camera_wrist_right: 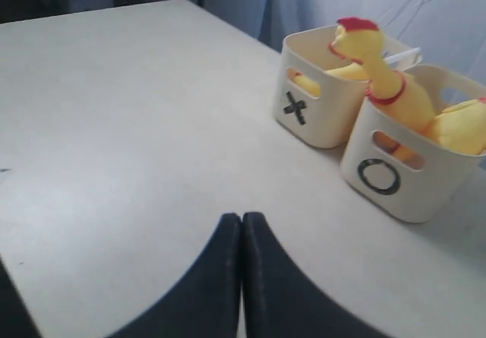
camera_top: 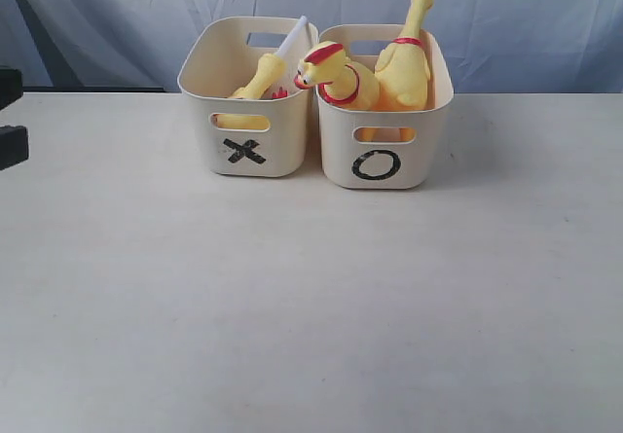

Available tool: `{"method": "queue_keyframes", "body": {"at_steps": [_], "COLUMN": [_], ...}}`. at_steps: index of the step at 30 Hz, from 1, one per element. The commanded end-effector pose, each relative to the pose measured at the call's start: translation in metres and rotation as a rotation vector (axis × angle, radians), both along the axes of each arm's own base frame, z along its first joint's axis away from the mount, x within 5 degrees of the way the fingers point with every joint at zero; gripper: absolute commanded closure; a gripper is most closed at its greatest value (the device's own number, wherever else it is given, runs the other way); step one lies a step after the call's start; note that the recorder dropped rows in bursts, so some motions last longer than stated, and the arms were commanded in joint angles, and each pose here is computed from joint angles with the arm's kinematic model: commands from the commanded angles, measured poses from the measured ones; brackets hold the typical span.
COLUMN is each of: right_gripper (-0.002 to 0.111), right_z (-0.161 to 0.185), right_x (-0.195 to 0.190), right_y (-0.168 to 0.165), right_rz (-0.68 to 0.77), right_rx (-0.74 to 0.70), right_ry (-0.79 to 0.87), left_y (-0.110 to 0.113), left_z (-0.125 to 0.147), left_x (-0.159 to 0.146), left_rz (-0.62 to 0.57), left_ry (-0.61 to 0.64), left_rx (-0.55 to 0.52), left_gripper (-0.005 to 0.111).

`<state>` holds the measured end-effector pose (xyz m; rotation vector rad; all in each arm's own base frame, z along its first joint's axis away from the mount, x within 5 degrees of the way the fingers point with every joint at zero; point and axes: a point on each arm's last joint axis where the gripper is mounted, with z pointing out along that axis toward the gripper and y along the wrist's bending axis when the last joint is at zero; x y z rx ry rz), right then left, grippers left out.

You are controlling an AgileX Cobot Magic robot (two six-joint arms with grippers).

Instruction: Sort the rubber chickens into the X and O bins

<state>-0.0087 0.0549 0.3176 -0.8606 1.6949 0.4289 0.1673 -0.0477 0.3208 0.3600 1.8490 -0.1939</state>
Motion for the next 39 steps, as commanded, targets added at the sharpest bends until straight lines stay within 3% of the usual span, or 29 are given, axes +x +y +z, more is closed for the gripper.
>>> {"method": "queue_keyframes", "body": {"at_steps": [1,10,32,35,39], "right_gripper": [0.109,0.109,0.109,0.109,0.109], "right_z": [-0.002,-0.002,-0.001,0.009,0.033], "right_x": [-0.013,-0.016,-0.016,-0.013,-0.006], "right_y": [0.001,0.003,0.004,0.001,-0.016], "right_rz": [-0.106,-0.159,-0.148,-0.202,-0.403], "right_rx": [0.014,0.011,0.037,0.101,0.230], "right_ry": [-0.100,-0.133,-0.138,-0.217,-0.452], "left_y": [0.011,0.025,0.024,0.026,0.034], "left_z": [0.002,0.010,0.011,0.016,0.025], "left_x": [-0.017,-0.039,-0.042,-0.052,-0.077], "left_rz": [0.078,0.172,0.161,0.158,0.184], "left_ry": [-0.143,-0.359,-0.366,-0.399,-0.485], "left_rx": [-0.056,-0.089,-0.079,-0.090,-0.106], "left_gripper": [0.107,0.107,0.107,0.107,0.107]}}
